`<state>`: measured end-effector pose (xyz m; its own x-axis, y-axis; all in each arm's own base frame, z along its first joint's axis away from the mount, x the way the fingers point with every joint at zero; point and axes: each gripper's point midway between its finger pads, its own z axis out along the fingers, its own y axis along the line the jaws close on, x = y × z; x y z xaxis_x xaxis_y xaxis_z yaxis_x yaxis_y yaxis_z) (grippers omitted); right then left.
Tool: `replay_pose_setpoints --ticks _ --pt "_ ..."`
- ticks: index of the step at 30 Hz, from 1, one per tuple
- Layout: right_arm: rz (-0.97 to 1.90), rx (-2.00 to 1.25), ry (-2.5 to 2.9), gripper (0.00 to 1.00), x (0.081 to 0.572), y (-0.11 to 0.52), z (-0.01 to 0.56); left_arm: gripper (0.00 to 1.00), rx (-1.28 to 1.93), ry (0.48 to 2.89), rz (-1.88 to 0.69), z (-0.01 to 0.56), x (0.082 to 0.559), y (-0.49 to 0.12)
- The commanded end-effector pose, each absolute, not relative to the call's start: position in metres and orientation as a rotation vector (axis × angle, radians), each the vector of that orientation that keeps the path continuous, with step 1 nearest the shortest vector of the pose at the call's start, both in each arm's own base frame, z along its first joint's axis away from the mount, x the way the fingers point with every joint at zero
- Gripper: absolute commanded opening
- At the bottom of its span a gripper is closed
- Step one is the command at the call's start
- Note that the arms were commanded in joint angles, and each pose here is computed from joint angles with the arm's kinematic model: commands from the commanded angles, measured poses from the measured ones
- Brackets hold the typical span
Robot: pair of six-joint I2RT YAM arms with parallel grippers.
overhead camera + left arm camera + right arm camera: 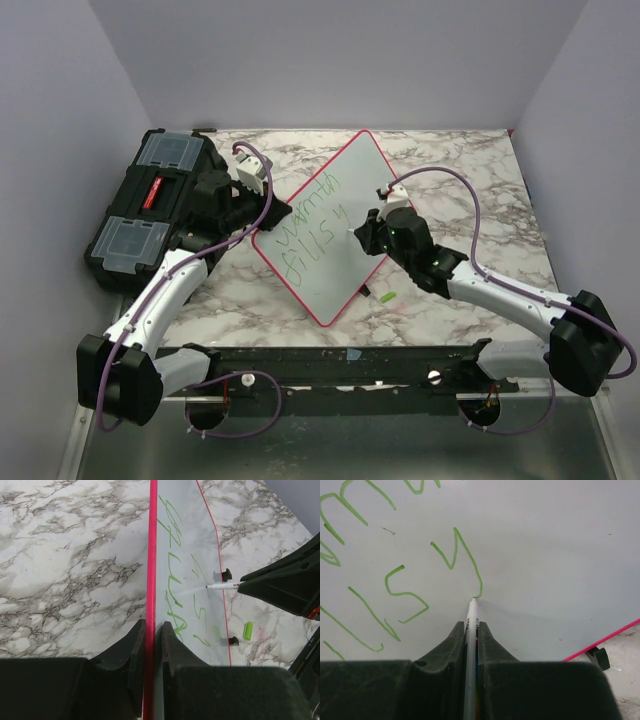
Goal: Write a sentence on the whiteboard
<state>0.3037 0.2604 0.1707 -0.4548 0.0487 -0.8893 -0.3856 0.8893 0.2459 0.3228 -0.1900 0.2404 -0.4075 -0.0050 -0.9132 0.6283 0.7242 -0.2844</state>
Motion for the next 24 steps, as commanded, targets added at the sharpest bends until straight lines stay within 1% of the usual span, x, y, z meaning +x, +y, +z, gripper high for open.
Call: replay_pose_setpoints --ticks 1,8,14,17,24 --pt "0.627 -0.301 2.026 0.01 0.291 0.279 0.169 0.00 0.565 1.796 -0.715 0.253 0.321 -0.193" --pt "0.611 -0.240 1.921 0.01 0.313 0.284 0.213 0.00 0.565 1.797 -0.718 0.252 0.321 -0.193" --pt "0.596 -0.165 1.777 0.01 0.321 0.270 0.258 0.00 0.562 1.800 -0.715 0.252 0.321 -0.193" --pt "0.564 -0.130 1.756 0.01 0.325 0.263 0.264 0.00 0.563 1.798 -0.713 0.252 0.321 -0.192" --pt "0.503 -0.112 1.794 0.01 0.337 0.260 0.252 0.00 0.562 1.800 -0.714 0.252 0.321 -0.192"
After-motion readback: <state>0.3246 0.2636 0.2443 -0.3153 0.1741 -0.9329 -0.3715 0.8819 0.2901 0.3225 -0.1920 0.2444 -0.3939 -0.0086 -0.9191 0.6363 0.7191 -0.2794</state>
